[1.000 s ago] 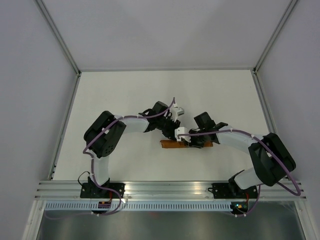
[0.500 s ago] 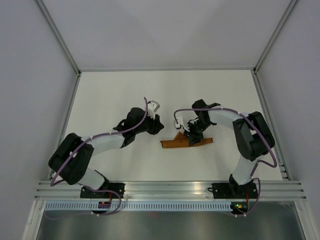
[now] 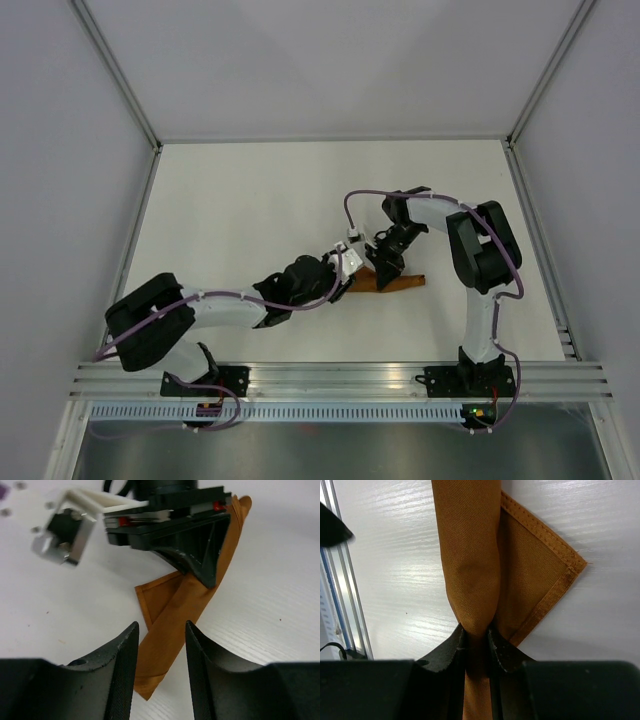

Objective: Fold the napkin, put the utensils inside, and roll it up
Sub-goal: Roll the napkin with the utensil

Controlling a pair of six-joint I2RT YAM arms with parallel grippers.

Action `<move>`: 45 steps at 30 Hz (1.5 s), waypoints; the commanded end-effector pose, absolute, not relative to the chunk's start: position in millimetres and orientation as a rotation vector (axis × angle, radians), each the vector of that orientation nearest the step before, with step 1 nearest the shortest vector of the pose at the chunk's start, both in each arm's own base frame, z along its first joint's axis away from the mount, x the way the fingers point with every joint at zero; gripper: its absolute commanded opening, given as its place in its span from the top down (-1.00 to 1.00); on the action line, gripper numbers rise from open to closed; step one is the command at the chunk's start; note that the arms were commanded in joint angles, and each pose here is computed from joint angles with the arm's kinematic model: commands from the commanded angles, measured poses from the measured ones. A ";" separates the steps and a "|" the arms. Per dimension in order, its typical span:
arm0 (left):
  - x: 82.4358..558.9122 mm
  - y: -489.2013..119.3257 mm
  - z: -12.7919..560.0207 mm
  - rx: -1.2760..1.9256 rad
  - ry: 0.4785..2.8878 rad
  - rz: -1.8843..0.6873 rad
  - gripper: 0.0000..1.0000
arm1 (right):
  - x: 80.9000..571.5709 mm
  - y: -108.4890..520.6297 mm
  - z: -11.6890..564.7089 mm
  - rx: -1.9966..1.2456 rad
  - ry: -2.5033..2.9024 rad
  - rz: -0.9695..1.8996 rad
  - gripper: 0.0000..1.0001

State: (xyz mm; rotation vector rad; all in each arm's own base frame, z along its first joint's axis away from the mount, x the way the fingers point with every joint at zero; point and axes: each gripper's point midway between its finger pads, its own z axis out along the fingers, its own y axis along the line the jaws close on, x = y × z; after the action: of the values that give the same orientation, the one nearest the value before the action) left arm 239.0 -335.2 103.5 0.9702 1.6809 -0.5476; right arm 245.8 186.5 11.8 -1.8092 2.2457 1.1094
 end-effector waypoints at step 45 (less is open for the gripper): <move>194.9 -387.1 -36.8 1.690 1.802 -0.563 0.95 | 284.0 178.2 25.4 -1.701 2.211 0.986 0.05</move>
State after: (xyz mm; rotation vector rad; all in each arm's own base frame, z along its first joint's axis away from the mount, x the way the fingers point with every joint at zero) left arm 241.7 -414.0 21.9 1.5390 1.5623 -0.3789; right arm 244.5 175.7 19.9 -1.6974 2.3681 1.1845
